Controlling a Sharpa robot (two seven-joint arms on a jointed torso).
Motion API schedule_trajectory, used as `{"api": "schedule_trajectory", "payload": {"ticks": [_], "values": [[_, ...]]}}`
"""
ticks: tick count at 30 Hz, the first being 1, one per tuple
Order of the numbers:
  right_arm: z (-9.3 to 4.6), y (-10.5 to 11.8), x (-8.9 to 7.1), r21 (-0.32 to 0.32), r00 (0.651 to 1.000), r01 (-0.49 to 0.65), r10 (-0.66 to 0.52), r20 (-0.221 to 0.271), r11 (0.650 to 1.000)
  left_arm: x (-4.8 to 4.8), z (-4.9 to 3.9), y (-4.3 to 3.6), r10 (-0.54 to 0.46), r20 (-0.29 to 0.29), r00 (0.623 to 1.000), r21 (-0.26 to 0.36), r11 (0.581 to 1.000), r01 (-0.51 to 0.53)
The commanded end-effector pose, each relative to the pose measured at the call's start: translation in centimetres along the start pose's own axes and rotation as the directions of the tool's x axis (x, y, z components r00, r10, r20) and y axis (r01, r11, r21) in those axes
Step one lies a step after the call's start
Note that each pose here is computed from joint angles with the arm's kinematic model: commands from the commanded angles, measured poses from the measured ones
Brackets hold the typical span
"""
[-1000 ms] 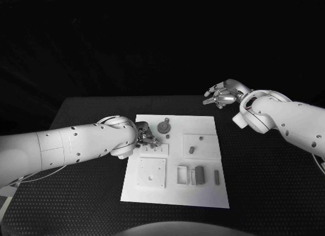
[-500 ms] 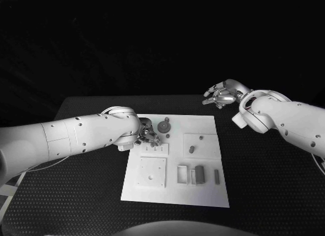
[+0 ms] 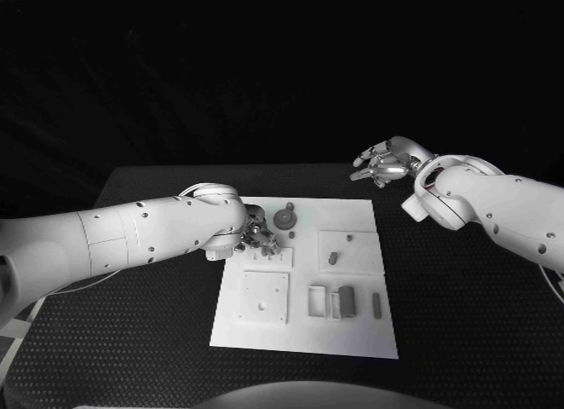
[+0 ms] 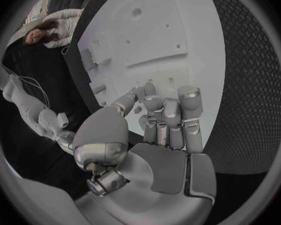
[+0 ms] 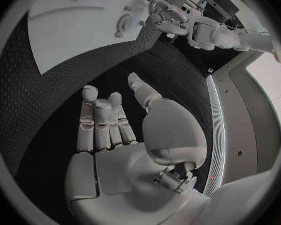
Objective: Assemble the parts on the task board
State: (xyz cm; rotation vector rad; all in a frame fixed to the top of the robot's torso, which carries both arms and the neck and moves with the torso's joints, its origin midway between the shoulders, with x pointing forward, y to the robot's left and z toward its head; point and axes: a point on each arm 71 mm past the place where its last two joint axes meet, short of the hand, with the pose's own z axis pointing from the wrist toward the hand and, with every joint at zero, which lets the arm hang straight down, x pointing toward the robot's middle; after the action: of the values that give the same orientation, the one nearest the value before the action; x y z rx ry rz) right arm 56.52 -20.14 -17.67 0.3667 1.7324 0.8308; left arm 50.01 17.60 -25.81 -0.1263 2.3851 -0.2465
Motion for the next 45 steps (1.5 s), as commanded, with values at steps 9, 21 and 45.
{"api": "schedule_trajectory", "payload": {"ticks": [9,21,45], "values": [[0.02,0.05,0.10,-0.005,1.000,-0.003,0.003,-0.010,1.000,0.32,0.48,0.24,0.054,0.006,0.999,-0.047,0.997,-0.054],[0.02,0.04,0.14,-0.005,1.000,-0.003,0.003,-0.012,1.000,0.56,0.48,0.11,0.036,-0.009,0.999,-0.040,0.999,-0.036],[0.00,-0.10,0.23,-0.001,1.000,-0.004,0.004,-0.012,1.000,0.74,0.49,0.22,0.014,-0.015,1.000,-0.026,1.000,-0.014]]}}
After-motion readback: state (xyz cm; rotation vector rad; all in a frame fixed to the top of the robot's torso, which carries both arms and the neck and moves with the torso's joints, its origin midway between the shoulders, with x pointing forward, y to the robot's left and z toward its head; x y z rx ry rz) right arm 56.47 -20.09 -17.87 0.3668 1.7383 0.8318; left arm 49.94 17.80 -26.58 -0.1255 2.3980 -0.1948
